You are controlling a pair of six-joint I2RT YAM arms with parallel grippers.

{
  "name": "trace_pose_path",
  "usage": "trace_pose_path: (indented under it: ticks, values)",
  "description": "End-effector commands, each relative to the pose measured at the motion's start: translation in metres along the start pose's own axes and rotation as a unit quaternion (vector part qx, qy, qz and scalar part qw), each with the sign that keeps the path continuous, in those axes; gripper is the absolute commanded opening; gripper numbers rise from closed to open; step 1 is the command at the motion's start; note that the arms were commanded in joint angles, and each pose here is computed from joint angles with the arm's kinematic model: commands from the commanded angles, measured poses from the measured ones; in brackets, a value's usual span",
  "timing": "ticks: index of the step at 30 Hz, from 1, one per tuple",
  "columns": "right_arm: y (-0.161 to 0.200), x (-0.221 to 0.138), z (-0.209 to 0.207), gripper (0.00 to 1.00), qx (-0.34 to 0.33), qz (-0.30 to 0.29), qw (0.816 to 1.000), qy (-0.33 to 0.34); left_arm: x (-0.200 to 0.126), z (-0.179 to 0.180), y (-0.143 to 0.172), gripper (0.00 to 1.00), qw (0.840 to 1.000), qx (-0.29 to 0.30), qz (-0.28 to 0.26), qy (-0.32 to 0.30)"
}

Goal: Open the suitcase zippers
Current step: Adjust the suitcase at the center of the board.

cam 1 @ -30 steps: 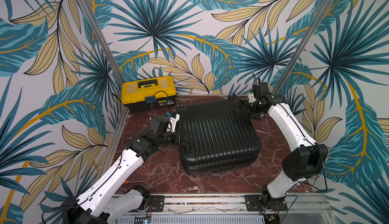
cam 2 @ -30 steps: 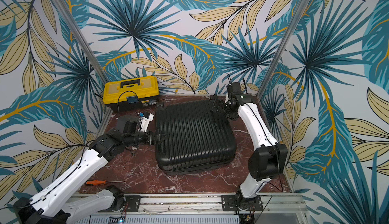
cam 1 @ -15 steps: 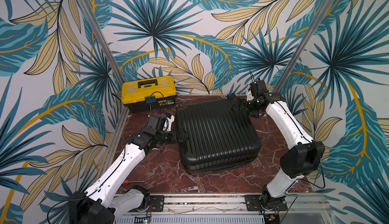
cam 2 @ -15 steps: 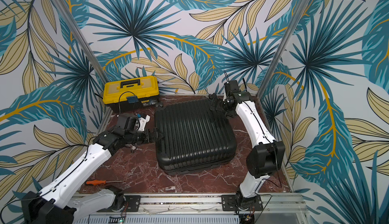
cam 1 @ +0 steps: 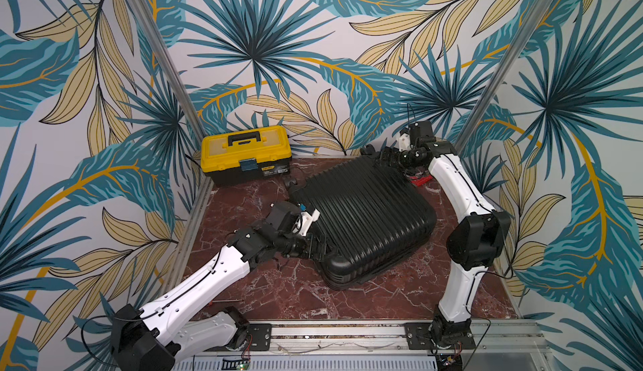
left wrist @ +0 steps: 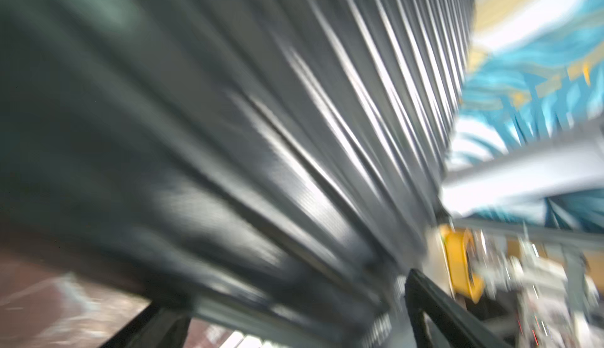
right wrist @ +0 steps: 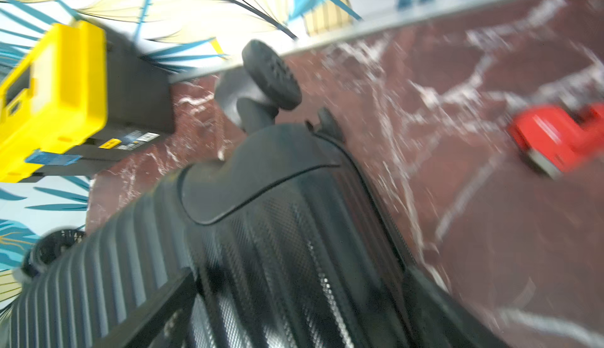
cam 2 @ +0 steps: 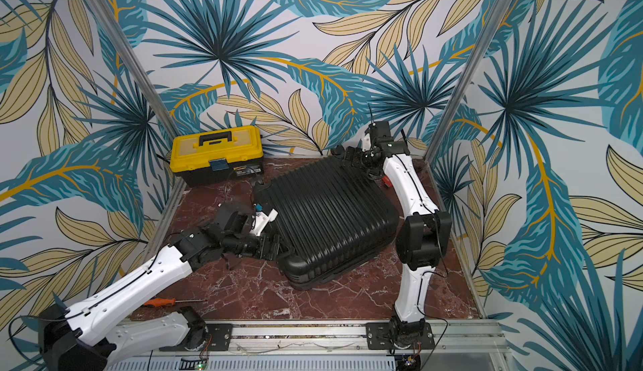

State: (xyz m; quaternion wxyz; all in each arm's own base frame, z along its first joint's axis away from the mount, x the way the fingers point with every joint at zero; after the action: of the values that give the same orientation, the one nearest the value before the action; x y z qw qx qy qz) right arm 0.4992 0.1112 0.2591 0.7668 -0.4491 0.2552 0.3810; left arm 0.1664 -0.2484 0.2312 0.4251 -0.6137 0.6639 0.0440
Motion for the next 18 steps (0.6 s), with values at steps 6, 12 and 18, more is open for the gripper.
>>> trace_pose_path:
  ticks: [6,12,18]
  values:
    - [0.04,-0.084,0.022,0.99,-0.002,-0.029,0.999,0.036,-0.079,-0.048,-0.039,0.99,0.97,0.173,-0.164,-0.04]
    - [0.06,-0.165,-0.018,0.99,0.046,-0.124,0.983,0.13,-0.125,0.007,-0.117,0.99,0.955,0.074,-0.236,-0.164]
    - [0.152,-0.167,-0.033,0.99,0.114,-0.011,0.99,0.08,-0.091,0.065,-0.173,0.99,0.967,0.002,-0.188,-0.172]
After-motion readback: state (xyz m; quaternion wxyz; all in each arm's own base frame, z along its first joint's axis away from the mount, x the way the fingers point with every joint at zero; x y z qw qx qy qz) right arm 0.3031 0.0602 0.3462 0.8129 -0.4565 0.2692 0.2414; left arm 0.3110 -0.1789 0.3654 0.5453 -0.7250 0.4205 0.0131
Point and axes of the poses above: each gripper's point midway between its finger pads, its own x axis out along the fingers, its own z axis along the line the jaws close on, y = z × x, the point moved 3 cm from there along -x, back along the fingers, and after that the axes turned 8 degrees about x, right-handed, at the moved point
